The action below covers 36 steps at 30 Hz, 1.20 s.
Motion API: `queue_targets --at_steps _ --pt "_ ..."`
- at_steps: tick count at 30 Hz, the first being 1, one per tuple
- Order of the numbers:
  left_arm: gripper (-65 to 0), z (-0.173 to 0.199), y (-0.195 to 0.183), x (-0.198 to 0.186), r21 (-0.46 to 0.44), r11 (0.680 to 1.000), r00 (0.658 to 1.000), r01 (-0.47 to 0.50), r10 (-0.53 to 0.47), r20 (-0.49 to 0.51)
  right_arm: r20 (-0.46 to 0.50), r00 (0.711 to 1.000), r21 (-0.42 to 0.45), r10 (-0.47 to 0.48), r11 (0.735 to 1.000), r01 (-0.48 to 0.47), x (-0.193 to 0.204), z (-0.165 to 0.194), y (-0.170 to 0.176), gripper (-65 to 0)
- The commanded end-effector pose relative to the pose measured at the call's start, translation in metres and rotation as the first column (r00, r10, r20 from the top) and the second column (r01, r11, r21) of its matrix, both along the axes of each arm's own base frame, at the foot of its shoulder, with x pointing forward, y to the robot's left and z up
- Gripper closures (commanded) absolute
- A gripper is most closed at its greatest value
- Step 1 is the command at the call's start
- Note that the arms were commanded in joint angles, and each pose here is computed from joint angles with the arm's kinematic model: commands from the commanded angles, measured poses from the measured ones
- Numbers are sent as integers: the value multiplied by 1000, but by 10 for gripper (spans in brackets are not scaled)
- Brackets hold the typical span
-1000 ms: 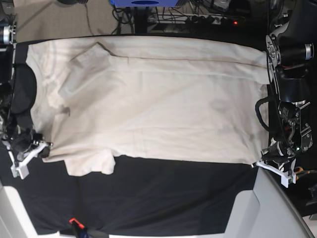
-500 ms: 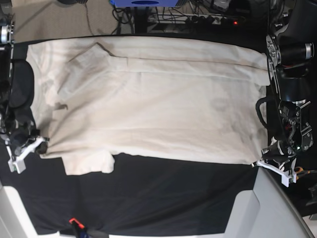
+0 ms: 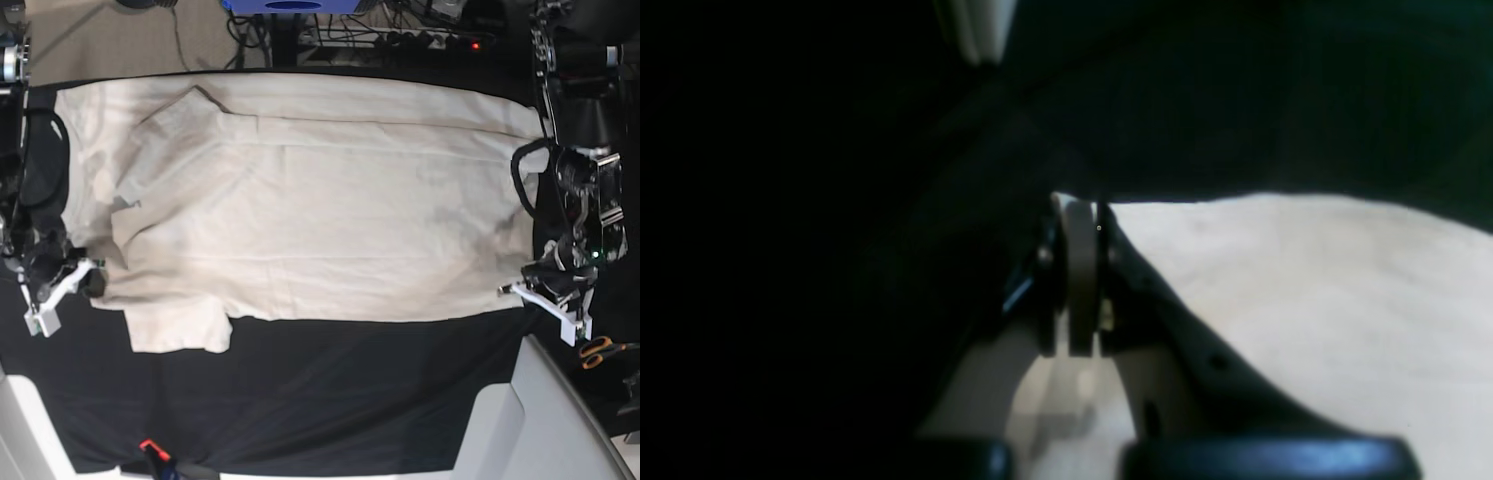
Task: Fold the T-shirt properly
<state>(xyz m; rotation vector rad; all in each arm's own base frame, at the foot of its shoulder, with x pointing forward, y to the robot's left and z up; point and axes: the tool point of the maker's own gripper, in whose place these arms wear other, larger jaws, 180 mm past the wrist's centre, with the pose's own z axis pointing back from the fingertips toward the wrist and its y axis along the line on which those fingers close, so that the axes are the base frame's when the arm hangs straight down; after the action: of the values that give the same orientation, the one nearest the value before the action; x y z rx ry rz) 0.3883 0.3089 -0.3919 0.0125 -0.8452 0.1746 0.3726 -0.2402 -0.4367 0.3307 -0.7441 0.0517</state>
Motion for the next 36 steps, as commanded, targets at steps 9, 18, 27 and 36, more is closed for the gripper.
queue_targets --at_steps 9,18,27,36 --pt "0 42 1 14 39 999 995 31 -35 90 49 999 -7 0 1000 1 10 15 -8 -8" --pt "0 50 -11 7 49 996 996 71 -73 42 -8 1000 -42 3 999 -3 -5 8 -23 -8" --pt "0 25 5 -24 92 992 995 82 -76 -68 -104 994 -91 43 994 -52 -28 3 -28 -6" --pt "0 2 23 -59 129 988 985 87 -66 -161 -177 984 -84 5 996 -20 -52 -10 -39 -5"
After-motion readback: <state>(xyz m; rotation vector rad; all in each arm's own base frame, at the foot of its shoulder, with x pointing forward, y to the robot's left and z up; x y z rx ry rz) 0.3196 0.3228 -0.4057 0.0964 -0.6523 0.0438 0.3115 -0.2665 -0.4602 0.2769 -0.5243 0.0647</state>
